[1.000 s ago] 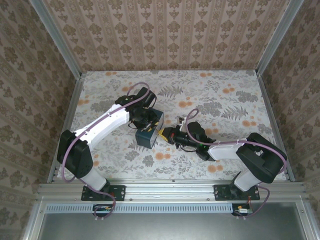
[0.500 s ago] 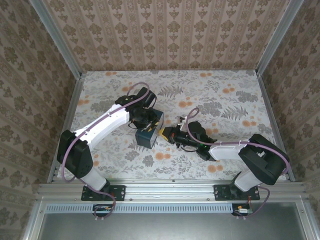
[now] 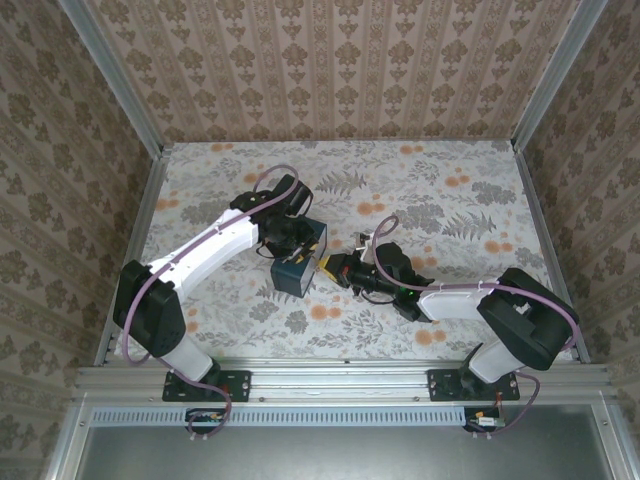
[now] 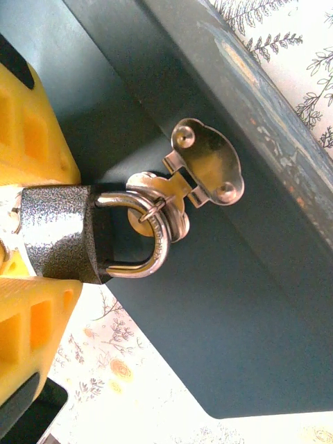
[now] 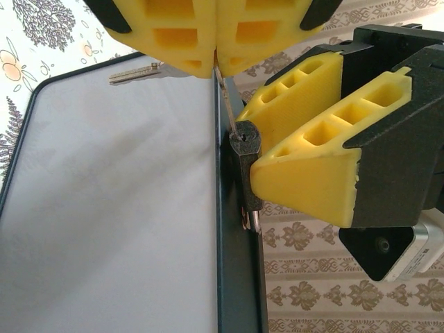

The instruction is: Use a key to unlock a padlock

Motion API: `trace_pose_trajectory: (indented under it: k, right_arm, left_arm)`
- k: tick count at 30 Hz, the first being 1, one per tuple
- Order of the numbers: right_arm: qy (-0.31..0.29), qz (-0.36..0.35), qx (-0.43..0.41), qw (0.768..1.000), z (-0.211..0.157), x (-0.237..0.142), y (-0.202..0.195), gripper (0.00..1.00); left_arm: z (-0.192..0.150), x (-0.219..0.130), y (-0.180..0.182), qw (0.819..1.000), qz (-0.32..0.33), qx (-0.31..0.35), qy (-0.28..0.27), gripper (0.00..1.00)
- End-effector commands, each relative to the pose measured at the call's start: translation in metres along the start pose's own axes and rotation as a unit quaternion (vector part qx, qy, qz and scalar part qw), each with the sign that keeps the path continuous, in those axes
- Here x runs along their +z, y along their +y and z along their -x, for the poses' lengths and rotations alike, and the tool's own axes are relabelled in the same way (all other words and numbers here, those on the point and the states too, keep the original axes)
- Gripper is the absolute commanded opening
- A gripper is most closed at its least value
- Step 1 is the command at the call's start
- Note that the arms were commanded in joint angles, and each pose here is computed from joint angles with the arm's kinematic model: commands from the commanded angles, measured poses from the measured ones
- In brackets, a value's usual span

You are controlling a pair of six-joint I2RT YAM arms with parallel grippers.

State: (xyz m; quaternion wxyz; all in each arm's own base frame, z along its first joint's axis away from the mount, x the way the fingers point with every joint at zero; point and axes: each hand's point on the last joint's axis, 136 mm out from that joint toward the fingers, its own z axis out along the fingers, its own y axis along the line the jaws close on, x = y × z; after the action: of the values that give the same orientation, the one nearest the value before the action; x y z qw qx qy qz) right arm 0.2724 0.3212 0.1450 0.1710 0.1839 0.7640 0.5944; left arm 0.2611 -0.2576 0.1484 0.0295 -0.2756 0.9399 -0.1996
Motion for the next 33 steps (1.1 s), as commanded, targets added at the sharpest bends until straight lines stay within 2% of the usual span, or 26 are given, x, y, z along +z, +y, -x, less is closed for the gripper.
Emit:
trace_pose_trajectory:
  k: [1,16,20,25,33]
  right_arm:
    - [-0.009,0.035,-0.024,0.999,0.004,-0.001,0.028,0.00]
    - [-0.006,0.033,-0.031,0.999,0.003,0.003,0.029,0.00]
    - [0.001,0.034,-0.058,0.998,-0.001,0.005,0.038,0.00]
    - [0.000,0.003,-0.101,0.995,-0.002,0.003,0.038,0.00]
    - [-0.012,-0.001,-0.114,0.993,0.002,0.004,0.036,0.00]
  left_arm:
    - [-0.009,0.014,0.031,0.998,0.060,-0.024,0.016,0.30]
    - [-0.011,0.014,0.030,0.998,0.060,-0.022,0.017,0.30]
    - [-0.015,0.017,0.029,0.998,0.059,-0.024,0.024,0.30]
    - [-0.017,0.016,0.028,0.997,0.061,-0.026,0.029,0.30]
    - [-0.019,0.017,0.028,0.997,0.066,-0.018,0.032,0.29]
